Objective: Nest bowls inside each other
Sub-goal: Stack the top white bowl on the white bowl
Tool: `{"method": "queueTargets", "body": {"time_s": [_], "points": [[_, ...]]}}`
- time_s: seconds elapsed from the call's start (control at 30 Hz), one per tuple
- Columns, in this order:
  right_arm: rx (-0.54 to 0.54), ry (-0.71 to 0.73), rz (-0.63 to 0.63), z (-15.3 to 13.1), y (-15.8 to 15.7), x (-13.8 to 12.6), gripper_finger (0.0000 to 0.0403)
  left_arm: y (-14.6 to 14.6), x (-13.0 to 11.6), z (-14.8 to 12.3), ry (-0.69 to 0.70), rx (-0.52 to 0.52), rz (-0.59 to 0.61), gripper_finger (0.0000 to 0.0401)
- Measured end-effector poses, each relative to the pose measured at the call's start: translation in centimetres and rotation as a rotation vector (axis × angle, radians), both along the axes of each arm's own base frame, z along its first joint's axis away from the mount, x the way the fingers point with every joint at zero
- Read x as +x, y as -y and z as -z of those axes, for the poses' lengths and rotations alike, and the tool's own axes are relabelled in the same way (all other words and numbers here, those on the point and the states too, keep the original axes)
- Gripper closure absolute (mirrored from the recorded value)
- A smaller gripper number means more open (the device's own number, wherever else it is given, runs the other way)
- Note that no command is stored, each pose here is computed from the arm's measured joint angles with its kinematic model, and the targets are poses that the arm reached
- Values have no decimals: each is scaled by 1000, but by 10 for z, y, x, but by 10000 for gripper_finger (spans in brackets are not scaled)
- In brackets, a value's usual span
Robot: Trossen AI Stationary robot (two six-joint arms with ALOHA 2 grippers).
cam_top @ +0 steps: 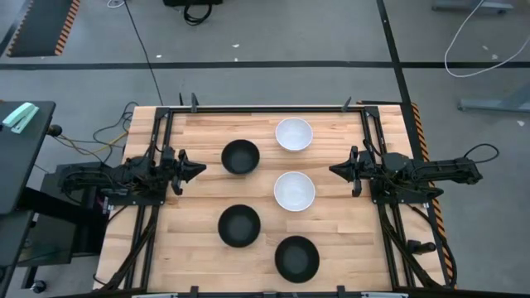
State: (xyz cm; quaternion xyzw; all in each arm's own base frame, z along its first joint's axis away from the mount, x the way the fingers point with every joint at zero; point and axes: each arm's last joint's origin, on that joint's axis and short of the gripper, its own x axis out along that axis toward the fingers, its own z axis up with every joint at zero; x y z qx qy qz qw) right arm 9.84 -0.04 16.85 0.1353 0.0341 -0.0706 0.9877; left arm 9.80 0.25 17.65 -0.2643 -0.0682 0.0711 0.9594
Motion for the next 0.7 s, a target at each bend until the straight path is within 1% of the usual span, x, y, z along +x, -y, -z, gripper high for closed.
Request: {"method": "queueTargets", "body": {"time_s": [0.13, 0.2, 0.37, 0.43, 0.6, 0.63, 0.7], "points": [[-121, -16, -11, 0, 0, 0, 385, 0, 0, 0, 2, -13, 1, 381], [-130, -17, -11, 0, 0, 0, 385, 0, 0, 0, 3, -14, 1, 382], [-116, -12, -10, 0, 0, 0, 385, 0, 0, 0, 3, -15, 2, 379], [-76, 34, -5, -4, 0, 0, 385, 0, 0, 0, 4, -23, 2, 377], [164, 248, -4, -22, 0, -1, 385, 0, 0, 0, 7, -40, 3, 372], [196, 293, -8, -26, 0, -1, 385, 0, 0, 0, 7, -40, 3, 372], [217, 373, -13, -33, 0, -3, 385, 0, 0, 0, 7, -40, 4, 373]]}}
